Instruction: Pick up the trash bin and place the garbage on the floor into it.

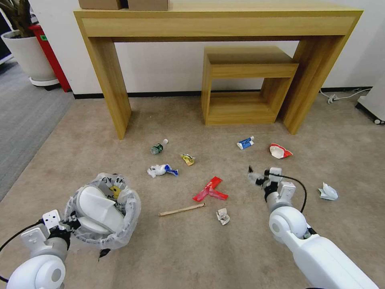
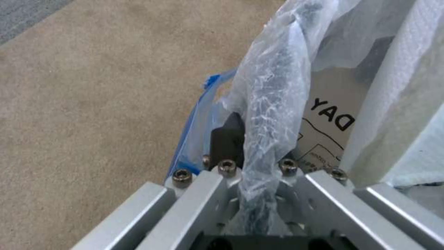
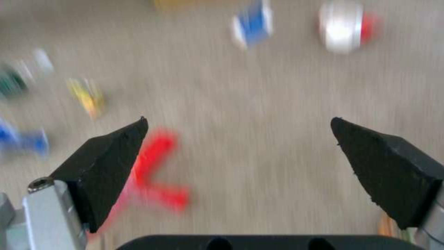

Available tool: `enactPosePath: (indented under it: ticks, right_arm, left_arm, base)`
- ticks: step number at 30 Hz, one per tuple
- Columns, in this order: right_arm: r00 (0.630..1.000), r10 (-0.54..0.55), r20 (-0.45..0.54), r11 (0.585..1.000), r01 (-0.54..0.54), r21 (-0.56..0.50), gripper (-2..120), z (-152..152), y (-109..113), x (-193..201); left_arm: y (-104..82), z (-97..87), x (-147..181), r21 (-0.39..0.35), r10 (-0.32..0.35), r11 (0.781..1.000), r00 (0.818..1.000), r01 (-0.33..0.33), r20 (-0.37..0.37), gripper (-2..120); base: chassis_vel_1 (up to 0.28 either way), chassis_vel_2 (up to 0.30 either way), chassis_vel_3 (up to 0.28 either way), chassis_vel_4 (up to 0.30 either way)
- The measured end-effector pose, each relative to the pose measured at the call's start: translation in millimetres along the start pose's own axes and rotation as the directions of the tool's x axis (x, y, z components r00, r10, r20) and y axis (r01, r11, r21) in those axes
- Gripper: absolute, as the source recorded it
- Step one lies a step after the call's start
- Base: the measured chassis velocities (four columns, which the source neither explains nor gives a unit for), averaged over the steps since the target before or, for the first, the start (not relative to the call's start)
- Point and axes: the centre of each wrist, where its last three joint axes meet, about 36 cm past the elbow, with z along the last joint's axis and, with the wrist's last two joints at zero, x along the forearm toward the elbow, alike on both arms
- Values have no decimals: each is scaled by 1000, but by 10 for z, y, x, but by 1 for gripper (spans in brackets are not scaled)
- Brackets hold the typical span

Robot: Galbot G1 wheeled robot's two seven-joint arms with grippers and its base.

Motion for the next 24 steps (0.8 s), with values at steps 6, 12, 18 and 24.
enactPosePath:
  ticks: [6,12,18,24]
  right_arm:
    - [965,18,-262,995,7,95,100,267,18,-22]
    - [932,14,-361,991,34,126,100,554,125,-139]
    - [915,37,-403,984,37,175,100,910,370,-430]
    - [919,-2,-394,975,89,203,100,980,608,-593]
  left_arm:
    - [-8,41,-37,14,-11,1000,1000,11,19,0]
    - [-21,113,-56,21,-16,1000,1000,16,21,0]
    - [-16,163,-83,25,-21,999,1000,21,23,0]
    - [-20,178,-97,35,-21,999,999,21,24,0]
  base:
    - [0,0,0,0]
    - [0,0,0,0]
    - [0,0,0,0]
    - [0,0,0,0]
